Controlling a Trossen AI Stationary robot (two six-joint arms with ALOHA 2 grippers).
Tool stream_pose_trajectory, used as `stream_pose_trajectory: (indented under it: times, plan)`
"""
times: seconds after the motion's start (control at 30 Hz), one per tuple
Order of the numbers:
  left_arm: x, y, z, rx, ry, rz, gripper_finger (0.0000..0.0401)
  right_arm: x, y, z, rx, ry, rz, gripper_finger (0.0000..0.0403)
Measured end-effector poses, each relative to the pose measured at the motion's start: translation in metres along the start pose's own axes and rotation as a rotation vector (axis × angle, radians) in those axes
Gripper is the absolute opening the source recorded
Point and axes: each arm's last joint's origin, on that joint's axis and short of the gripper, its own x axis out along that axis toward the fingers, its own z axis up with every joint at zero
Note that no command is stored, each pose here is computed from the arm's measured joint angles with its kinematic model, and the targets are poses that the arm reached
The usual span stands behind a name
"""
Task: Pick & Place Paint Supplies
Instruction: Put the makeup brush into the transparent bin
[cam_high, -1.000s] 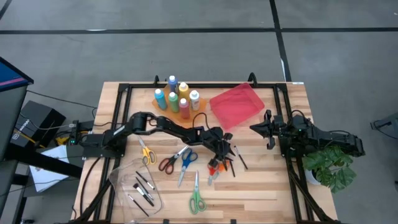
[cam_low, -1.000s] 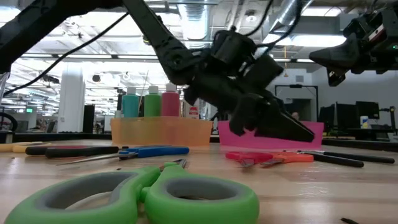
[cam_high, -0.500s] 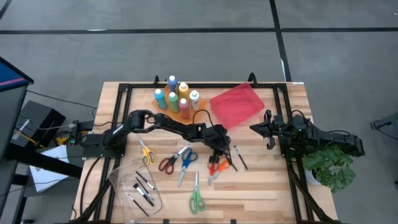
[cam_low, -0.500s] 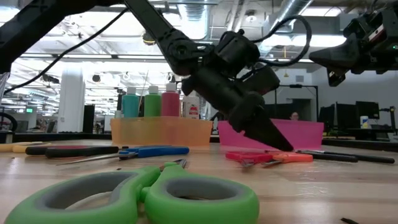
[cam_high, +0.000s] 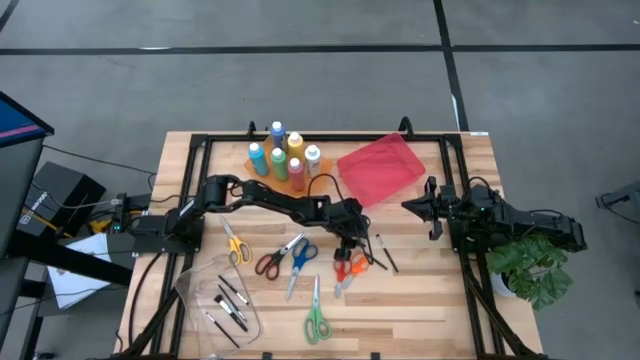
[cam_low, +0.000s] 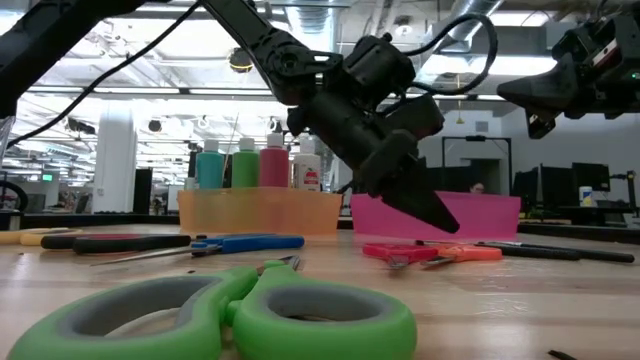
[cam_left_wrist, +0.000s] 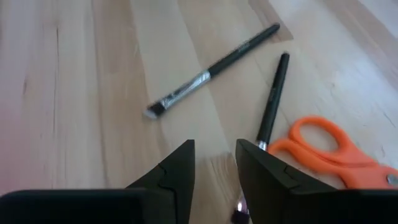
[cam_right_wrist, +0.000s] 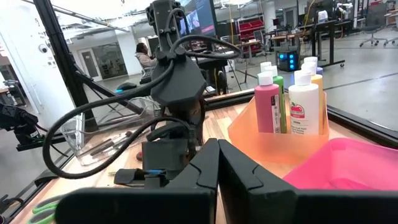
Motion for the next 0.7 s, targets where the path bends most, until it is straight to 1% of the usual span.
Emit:
stream_pose_trajectory:
  times: [0.13,0.27,0.37,0.43,0.53,0.6,0.7]
  plan:
    - [-0.011,-0.002,0.005,0.052,0.014,-0.009,0.0112,0.000,0.000,0.000,0.000,0.000,0.000,0.0000]
    - [-0.028,-0.007,0.001,0.089,-0.015,-0.013,0.0113,0.000,0.000,0.000,0.000,-0.001,0.000,0.0000]
    - [-0.046,-0.012,-0.004,0.127,-0.103,-0.035,0.0122,0.000,0.000,0.000,0.000,-0.001,0.000,0.0000]
    - [-0.055,-0.016,-0.011,0.151,-0.181,-0.020,0.0133,0.000,0.000,0.000,0.000,0.000,0.000,0.0000]
    - [-0.059,-0.023,-0.031,0.177,-0.270,0.001,0.0152,0.000,0.000,0.000,0.000,0.000,0.000,0.0000]
    - [-0.061,-0.024,-0.035,0.192,-0.328,0.016,0.0166,0.000,0.000,0.000,0.000,0.000,0.000,0.0000]
    - [-0.058,-0.023,-0.039,0.191,-0.333,0.018,0.0183,0.000,0.000,0.000,0.000,0.000,0.000,0.0000]
